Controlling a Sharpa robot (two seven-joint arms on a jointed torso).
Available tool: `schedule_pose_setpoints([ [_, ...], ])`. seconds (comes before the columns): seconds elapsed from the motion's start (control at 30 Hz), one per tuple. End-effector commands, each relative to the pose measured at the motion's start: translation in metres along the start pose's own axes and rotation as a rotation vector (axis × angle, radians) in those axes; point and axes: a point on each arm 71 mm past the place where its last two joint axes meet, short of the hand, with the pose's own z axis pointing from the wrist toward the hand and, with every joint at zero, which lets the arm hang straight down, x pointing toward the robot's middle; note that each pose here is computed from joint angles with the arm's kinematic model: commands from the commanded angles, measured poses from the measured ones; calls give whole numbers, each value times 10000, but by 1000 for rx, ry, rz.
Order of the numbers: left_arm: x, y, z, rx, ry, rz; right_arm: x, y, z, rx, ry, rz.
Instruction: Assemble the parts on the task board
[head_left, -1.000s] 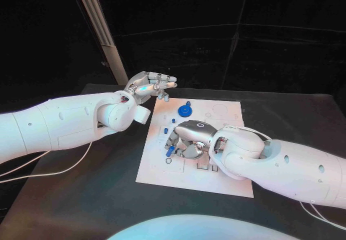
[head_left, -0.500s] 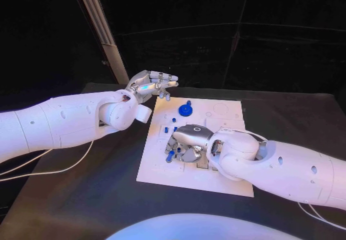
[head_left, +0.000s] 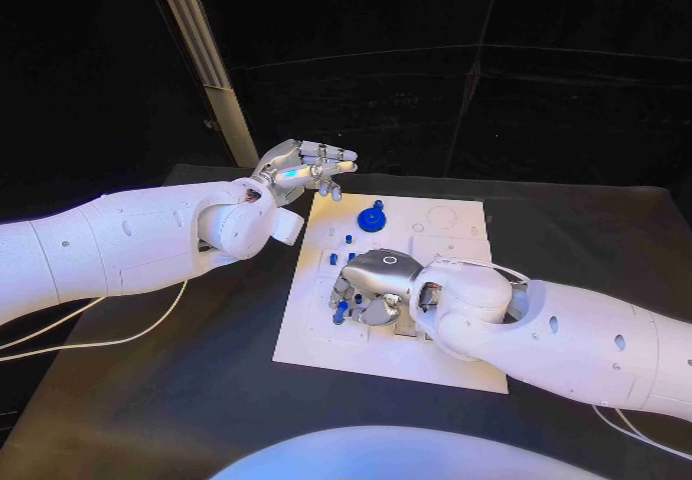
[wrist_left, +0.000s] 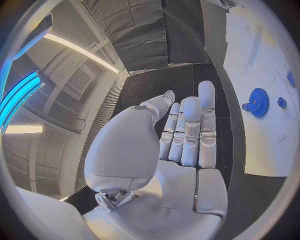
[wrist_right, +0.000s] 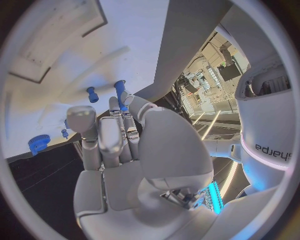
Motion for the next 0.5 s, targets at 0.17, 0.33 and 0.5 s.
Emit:
schedule_pose_setpoints([
  [0.17, 10, -16, 2, 6, 11, -9, 13, 57, 40, -9, 25, -75],
  [0.33, 7, -16, 0, 6, 11, -9, 23, 104, 54, -22, 31, -95],
  [0.5, 6, -16, -2, 5, 12, -9, 16, 131, 64, -33, 17, -108],
])
